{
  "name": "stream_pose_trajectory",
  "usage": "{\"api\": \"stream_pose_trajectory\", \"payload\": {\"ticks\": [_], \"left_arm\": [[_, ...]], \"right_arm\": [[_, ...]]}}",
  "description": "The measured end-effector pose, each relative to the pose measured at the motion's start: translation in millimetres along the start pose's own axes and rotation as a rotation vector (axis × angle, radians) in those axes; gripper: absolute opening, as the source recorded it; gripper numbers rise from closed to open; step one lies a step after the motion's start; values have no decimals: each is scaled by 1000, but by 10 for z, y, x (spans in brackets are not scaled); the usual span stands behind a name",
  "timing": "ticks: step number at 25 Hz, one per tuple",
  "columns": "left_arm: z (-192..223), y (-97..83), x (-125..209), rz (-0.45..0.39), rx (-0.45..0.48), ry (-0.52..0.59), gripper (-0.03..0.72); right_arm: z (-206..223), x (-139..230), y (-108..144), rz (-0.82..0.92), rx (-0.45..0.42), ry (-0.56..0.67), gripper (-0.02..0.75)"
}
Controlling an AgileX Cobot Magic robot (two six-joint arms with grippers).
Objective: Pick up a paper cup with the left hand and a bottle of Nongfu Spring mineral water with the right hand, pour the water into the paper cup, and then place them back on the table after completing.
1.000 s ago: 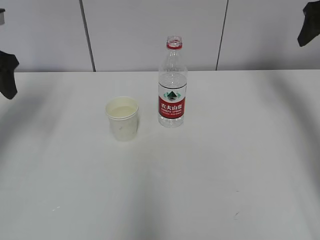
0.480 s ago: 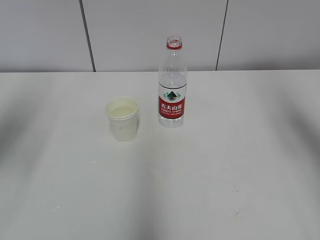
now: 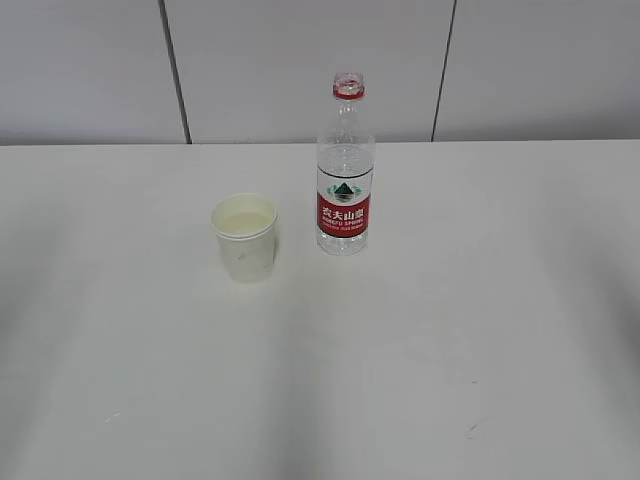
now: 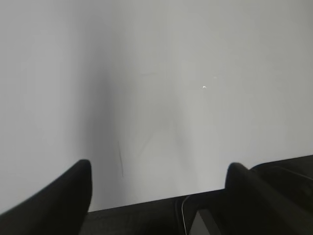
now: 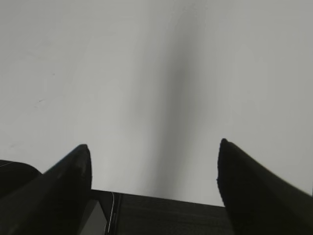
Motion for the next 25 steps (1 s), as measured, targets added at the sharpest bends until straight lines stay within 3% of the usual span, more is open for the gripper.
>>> {"api": "stream_pose_trajectory", "payload": {"ticks": [7,19,25], "left_arm": [[-190,-151,456,1,-63,-197,503],[-96,-292,647,-18,-15,-261,500],[-123,-311,692,-19,-41,-357,500]], "right_arm": [[83,569,76,8,-23,-2,591],[306,1170,153,16,-43,-86,591],[180,1313,172,3,-30,-236,591]]}}
Point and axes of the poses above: a point on each arm's last joint axis where the gripper is mounted, z pointing out along that axis toward the gripper, y along the wrist's bending axis when the last joint is at zero, x = y × z, the point moved 3 cm from there along z, pointing out along that axis toward the gripper, and after that the axes turned 13 degrees about z, right-handed, at the moved point
